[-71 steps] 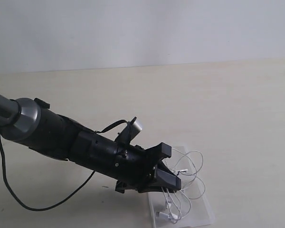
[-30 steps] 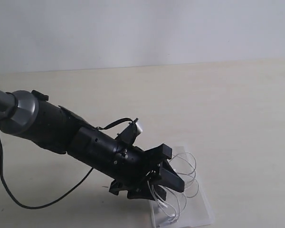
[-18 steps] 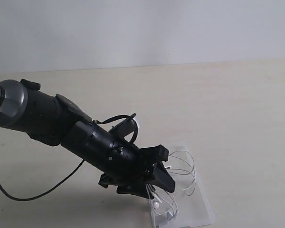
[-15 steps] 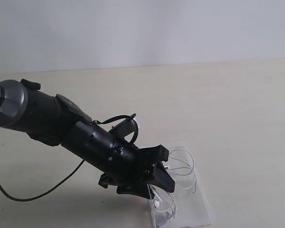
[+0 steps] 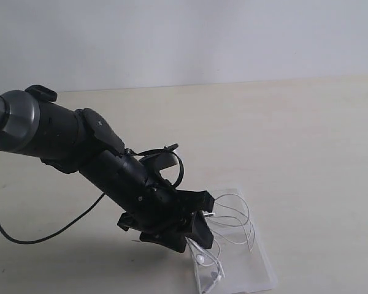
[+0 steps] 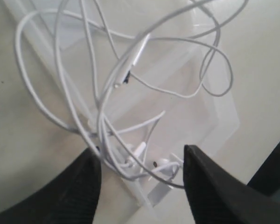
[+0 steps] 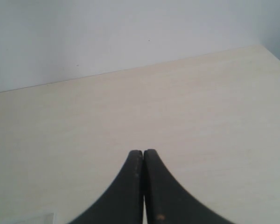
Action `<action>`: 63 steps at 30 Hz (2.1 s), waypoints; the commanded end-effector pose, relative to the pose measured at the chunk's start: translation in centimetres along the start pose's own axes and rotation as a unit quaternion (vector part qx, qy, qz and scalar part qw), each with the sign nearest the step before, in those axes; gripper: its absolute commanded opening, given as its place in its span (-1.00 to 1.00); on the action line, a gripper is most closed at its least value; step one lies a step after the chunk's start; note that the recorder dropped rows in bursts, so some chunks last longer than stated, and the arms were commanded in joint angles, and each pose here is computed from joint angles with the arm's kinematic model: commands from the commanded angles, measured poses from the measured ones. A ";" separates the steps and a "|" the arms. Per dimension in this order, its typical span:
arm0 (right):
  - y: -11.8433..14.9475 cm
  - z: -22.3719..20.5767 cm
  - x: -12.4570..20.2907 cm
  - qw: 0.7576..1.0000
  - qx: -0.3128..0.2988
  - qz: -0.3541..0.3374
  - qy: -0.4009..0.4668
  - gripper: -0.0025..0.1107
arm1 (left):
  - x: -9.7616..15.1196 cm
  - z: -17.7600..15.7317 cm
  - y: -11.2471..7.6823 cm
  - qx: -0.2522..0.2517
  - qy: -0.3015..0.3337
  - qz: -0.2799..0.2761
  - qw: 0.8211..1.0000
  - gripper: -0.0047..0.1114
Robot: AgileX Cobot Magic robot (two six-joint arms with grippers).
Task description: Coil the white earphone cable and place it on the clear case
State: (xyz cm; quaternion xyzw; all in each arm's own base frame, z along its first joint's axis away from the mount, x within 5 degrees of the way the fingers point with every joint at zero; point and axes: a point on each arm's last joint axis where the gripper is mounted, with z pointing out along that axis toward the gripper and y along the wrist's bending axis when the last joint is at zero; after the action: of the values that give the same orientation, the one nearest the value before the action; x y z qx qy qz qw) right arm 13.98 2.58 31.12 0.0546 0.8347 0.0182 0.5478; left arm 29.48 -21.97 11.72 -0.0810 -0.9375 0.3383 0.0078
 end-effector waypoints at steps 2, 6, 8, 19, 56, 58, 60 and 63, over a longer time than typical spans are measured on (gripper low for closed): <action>-0.1 0.0 0.1 1.000 0.001 -0.001 -0.002 -0.96 | 0.0 -0.5 -0.7 0.007 0.001 0.008 1.000 -0.02; -0.1 0.0 0.1 1.000 0.001 -0.001 -0.002 -0.96 | 0.2 -0.5 -0.8 0.010 0.010 0.010 1.000 -0.02; -0.1 0.0 0.1 1.000 0.001 -0.001 -0.002 -0.96 | 0.3 -0.5 -0.7 0.007 0.014 0.014 1.000 -0.02; -0.1 0.0 0.1 1.000 0.001 -0.001 -0.002 -0.96 | 0.6 -1.7 -1.4 -0.002 0.015 0.062 0.998 0.00; -0.1 0.0 0.1 1.000 0.001 -0.001 -0.002 -0.96 | 3.5 -19.9 -4.1 0.001 -0.156 0.172 0.973 -0.92; -0.1 0.0 0.1 1.000 0.001 -0.001 -0.002 -0.96 | 4.5 -20.8 -4.6 -0.001 -0.171 0.186 0.968 -0.92; -0.1 0.0 0.1 1.000 0.001 -0.001 -0.002 -0.96 | 5.5 -21.4 -4.9 -0.007 -0.191 0.200 0.961 -0.92; -0.1 0.0 0.1 1.000 0.001 -0.001 -0.002 -0.96 | 7.3 -22.3 -5.3 -0.013 -0.224 0.209 0.952 -0.92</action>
State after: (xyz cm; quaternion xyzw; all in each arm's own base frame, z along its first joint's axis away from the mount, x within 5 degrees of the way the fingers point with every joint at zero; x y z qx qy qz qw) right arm 13.98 2.58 31.12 0.0546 0.8347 0.0182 0.5478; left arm 24.51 -11.20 31.13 -0.1966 -0.8891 0.3350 -0.2420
